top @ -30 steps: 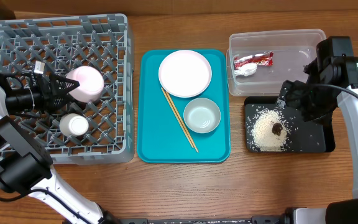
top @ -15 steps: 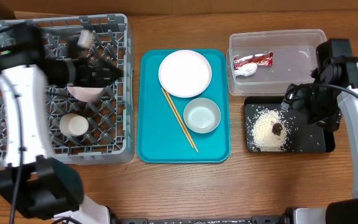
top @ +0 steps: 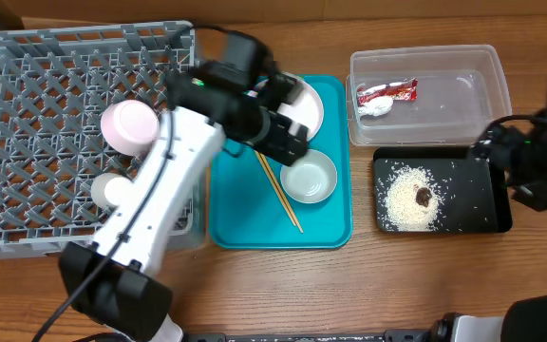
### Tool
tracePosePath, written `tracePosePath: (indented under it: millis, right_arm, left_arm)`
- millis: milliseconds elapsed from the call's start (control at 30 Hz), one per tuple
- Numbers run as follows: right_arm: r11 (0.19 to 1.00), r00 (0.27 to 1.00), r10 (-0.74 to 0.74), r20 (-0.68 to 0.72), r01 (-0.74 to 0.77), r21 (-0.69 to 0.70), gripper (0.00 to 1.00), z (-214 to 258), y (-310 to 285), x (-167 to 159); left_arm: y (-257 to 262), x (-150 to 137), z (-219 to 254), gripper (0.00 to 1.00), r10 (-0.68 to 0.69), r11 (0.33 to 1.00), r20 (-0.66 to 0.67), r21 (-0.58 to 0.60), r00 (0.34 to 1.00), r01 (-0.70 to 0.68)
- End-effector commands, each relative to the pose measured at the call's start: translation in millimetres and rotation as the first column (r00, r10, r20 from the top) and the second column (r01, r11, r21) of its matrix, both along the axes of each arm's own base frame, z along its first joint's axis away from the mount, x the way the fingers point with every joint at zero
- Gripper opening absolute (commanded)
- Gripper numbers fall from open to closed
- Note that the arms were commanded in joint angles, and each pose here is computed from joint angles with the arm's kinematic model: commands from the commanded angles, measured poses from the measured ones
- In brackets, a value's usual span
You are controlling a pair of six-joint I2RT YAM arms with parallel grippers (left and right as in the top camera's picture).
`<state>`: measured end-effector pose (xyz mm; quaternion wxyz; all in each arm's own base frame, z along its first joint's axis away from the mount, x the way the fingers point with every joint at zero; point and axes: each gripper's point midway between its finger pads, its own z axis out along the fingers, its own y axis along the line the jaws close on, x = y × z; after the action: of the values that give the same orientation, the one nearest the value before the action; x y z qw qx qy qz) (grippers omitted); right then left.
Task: Sort waste into correct bins and load items into the dishwasher
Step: 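Reach the left gripper to the grey-blue bowl on the tray and grasp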
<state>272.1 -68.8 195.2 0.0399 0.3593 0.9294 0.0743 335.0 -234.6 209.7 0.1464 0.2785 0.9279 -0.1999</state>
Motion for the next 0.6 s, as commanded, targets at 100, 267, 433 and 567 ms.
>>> tracePosePath:
  millis: [100,267,433,567]
  right_arm:
    - [0.997,0.997,-0.025,0.071,0.019,0.08,1.0,11.1,-1.3,3.5]
    - [0.997,0.997,-0.024,0.072,0.018,0.08,1.0,11.2,-1.3,3.8]
    - [0.997,0.997,-0.024,0.071,0.019,0.08,1.0,11.1,-1.4,3.7]
    - [0.997,0.997,-0.024,0.071,0.018,0.08,1.0,11.1,-1.2,3.5]
  left_arm:
    - [-35.3,-16.0,-26.9,0.88,-0.032,0.981,0.056,0.194,0.998,0.02]
    - [-63.1,-30.3,-68.6,0.88,-0.099,0.95,0.025,0.301,0.995,0.087]
    - [-77.0,-43.7,-125.6,0.83,-0.145,0.904,-0.069,0.396,0.987,0.161]
    - [-73.4,-46.6,-160.4,0.75,-0.141,0.873,-0.131,0.452,0.981,0.185]
